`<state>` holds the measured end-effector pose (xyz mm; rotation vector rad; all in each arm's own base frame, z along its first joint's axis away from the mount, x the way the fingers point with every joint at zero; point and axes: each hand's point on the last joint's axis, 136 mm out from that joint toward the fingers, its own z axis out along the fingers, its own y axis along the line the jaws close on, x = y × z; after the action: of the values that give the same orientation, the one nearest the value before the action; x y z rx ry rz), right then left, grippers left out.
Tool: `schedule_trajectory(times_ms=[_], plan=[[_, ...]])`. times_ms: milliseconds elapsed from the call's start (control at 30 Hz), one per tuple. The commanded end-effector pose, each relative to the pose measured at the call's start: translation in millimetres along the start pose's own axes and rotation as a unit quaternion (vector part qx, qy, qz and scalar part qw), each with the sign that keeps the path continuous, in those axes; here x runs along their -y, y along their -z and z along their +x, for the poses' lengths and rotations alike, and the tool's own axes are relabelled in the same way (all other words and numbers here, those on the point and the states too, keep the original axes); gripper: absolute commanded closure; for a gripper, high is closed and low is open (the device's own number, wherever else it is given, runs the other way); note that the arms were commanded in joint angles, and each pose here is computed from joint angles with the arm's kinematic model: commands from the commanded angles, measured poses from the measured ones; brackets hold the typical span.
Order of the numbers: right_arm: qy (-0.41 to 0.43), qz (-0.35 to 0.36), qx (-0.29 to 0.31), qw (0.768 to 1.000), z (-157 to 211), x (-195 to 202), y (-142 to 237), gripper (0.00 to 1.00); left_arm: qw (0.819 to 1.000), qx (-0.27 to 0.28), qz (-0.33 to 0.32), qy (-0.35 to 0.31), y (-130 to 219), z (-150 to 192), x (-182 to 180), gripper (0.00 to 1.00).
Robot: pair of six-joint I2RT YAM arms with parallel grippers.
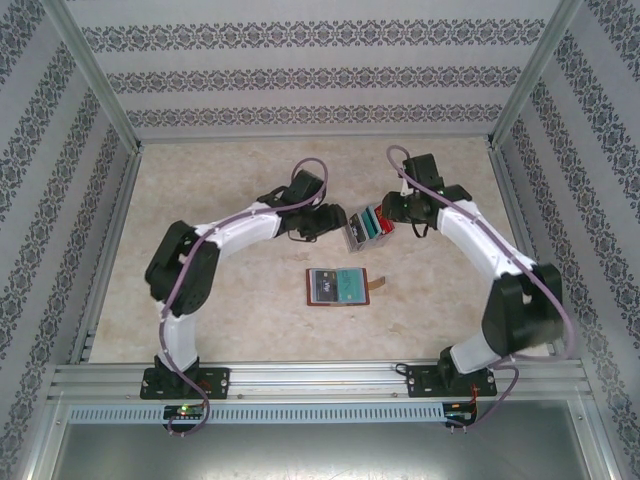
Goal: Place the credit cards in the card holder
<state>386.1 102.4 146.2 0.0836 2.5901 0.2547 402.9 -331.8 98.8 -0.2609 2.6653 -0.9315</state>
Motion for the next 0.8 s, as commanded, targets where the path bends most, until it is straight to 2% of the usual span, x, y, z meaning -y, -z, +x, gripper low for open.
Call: schedule_trajectory(times_ms=[0, 233, 433, 567, 767], plan=[[0.028, 0.055, -0.041, 0.997, 9, 25, -10, 0.58, 0.999, -0.033, 0.006, 0.001, -20, -1, 8, 0.40], [0.008, 0.030, -0.057, 0.998, 1, 21, -29, 0.57, 0.999, -0.046, 0.013, 0.022, -51, -12, 5, 0.43], [0.014, 0.031, -0.071, 0.997, 1, 23, -41, 0.57, 0.997, -0.064, -0.006, 0.035, -66, -4, -10, 0.50], [0.024, 0.022, -0.082, 0.996, 0, 19, -47, 0.56, 0.996, -0.070, -0.020, 0.043, -72, 2, -23, 0.56], [0.025, 0.006, -0.102, 0.994, 3, 14, -60, 0.55, 0.997, -0.065, -0.025, 0.031, -67, 3, -25, 0.56]])
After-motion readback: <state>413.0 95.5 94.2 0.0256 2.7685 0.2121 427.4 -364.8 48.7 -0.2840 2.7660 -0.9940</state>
